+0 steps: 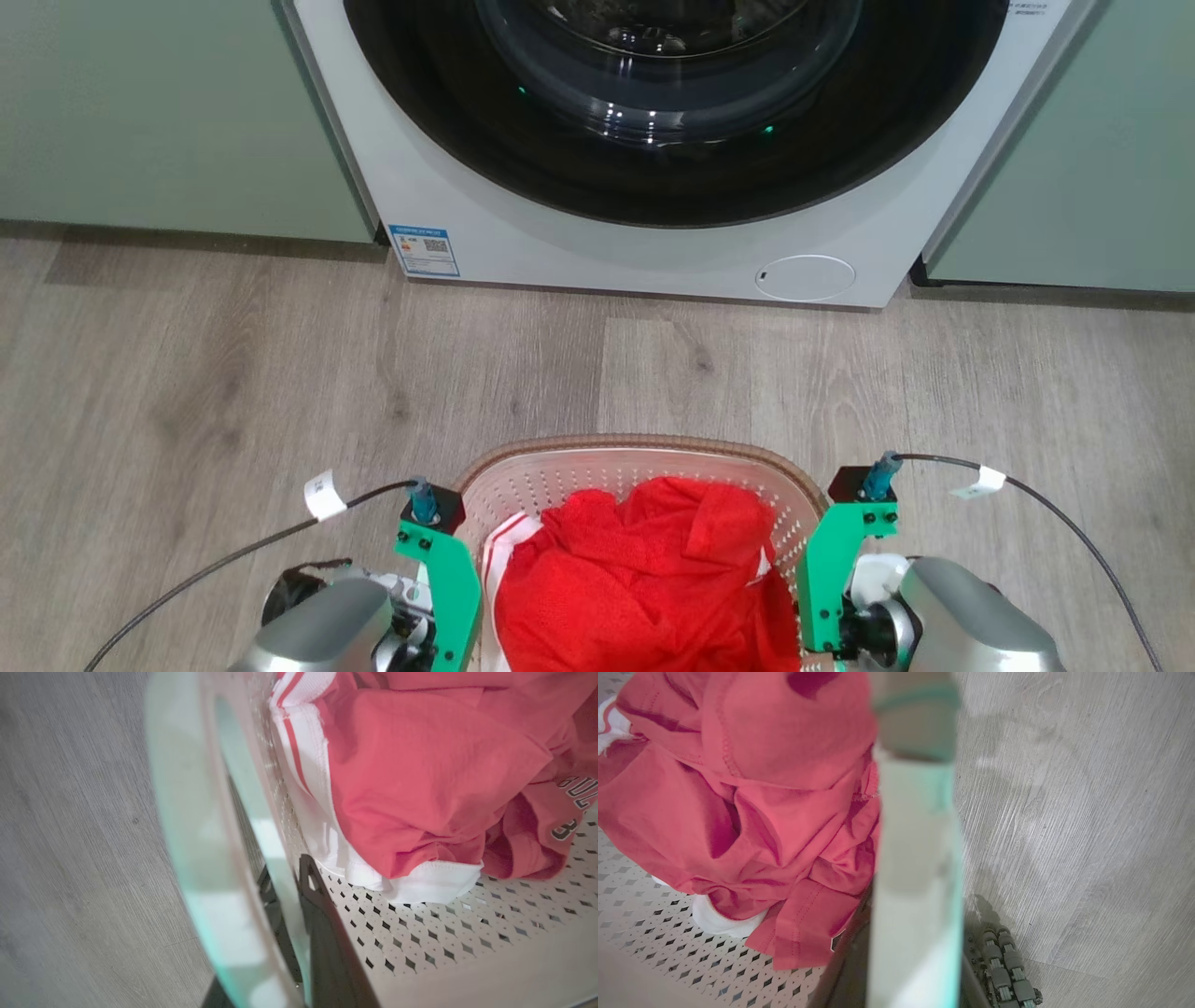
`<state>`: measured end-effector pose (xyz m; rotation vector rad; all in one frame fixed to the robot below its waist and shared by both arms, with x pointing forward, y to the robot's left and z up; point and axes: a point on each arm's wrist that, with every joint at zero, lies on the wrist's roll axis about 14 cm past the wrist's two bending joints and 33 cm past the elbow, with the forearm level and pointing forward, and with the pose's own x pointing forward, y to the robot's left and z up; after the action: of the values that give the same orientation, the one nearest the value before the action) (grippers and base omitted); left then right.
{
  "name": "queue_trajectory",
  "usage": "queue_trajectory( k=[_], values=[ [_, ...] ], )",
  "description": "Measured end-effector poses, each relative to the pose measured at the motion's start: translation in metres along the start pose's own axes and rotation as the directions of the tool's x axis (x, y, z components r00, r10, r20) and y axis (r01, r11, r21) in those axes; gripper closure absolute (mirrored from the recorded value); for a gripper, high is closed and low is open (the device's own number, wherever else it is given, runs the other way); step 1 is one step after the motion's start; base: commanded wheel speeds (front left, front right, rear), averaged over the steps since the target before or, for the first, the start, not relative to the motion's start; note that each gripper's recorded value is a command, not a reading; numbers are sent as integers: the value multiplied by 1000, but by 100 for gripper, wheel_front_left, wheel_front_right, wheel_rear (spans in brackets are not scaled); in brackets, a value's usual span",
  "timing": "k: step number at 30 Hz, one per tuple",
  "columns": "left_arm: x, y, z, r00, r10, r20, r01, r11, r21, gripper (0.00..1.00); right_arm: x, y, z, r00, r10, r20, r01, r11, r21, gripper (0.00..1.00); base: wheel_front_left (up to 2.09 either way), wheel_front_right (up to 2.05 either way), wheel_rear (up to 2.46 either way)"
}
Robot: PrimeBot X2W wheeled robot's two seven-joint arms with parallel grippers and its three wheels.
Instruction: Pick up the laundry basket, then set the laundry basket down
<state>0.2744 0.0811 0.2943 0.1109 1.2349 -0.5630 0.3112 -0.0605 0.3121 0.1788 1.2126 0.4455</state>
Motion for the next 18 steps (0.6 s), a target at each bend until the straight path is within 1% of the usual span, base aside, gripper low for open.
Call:
queue_trajectory(
  k=[14, 18],
  values=[
    [-2, 0, -1, 1000, -1, 5, 1, 1000, -12, 100, -1, 2, -1, 1000, 3, 8, -3, 1000, -4, 100, 0, 0, 0],
    [-2, 1, -3, 1000, -2, -4, 2, 1000, -9, 100, -1, 2, -6, 1000, 10, 3, -10, 1000, 8, 100, 0, 0, 0]
  ],
)
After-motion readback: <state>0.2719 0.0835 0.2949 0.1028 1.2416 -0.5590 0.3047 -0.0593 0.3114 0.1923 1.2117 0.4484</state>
